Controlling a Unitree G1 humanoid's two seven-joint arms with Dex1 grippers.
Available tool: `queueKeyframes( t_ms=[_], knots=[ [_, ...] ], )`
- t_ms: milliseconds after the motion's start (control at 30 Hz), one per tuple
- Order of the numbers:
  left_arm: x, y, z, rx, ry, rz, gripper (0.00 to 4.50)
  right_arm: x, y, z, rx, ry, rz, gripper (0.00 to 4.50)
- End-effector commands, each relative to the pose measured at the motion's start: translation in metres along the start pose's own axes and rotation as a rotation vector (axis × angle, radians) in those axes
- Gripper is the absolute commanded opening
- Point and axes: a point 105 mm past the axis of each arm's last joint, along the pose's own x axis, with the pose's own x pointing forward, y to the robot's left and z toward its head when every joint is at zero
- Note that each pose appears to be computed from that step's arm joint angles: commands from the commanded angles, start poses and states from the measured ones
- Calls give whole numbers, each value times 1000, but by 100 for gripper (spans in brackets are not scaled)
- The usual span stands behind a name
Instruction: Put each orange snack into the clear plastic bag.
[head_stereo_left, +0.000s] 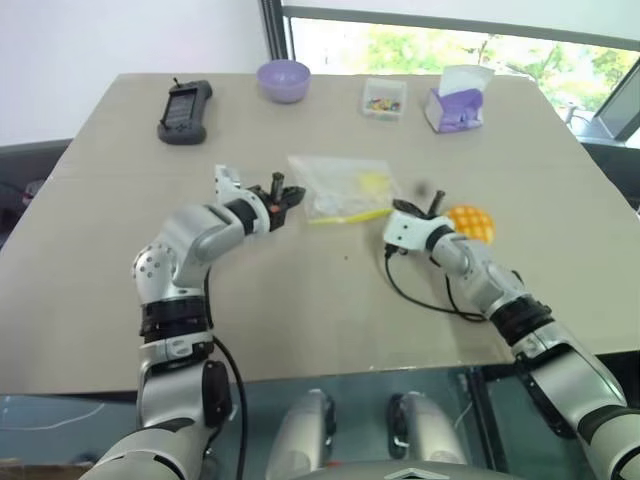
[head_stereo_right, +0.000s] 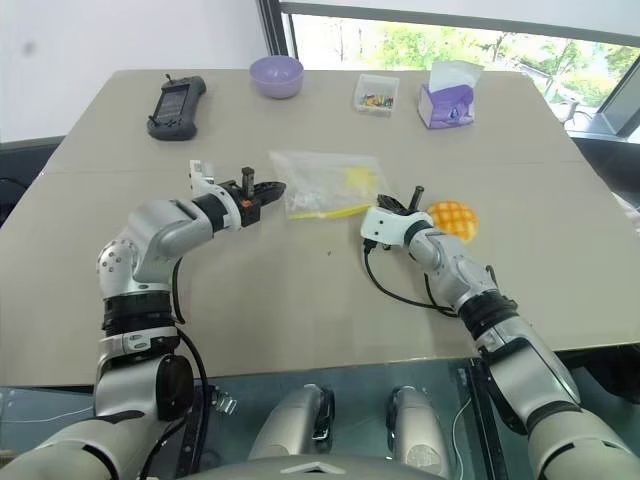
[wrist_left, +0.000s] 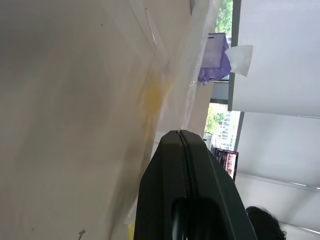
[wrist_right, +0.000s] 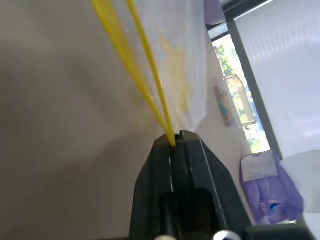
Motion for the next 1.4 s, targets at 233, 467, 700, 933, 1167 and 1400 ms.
queueKeyframes(
  t_ms=[233,467,700,933,1167,1400],
  knots=[
    [-33,-11,7,1022,-2,78,189,7,-30,18,103,-28,-83,0],
    [-44,-33,-55,1750,164,-165,247,11,-32,28,205,-35,-47,0],
    [-26,-13,-56,1954,150,-27,247,9,-44,44,232,-65,-36,0],
    [-18,-12,-58,1989,132,18,247,7,-48,51,236,-82,-22,0],
    [-17,-10,-64,1998,140,24,247,7,-49,51,239,-73,-9,0],
    [-20,-7,-64,2021,168,45,247,7,-50,46,251,-53,-15,0]
  ],
)
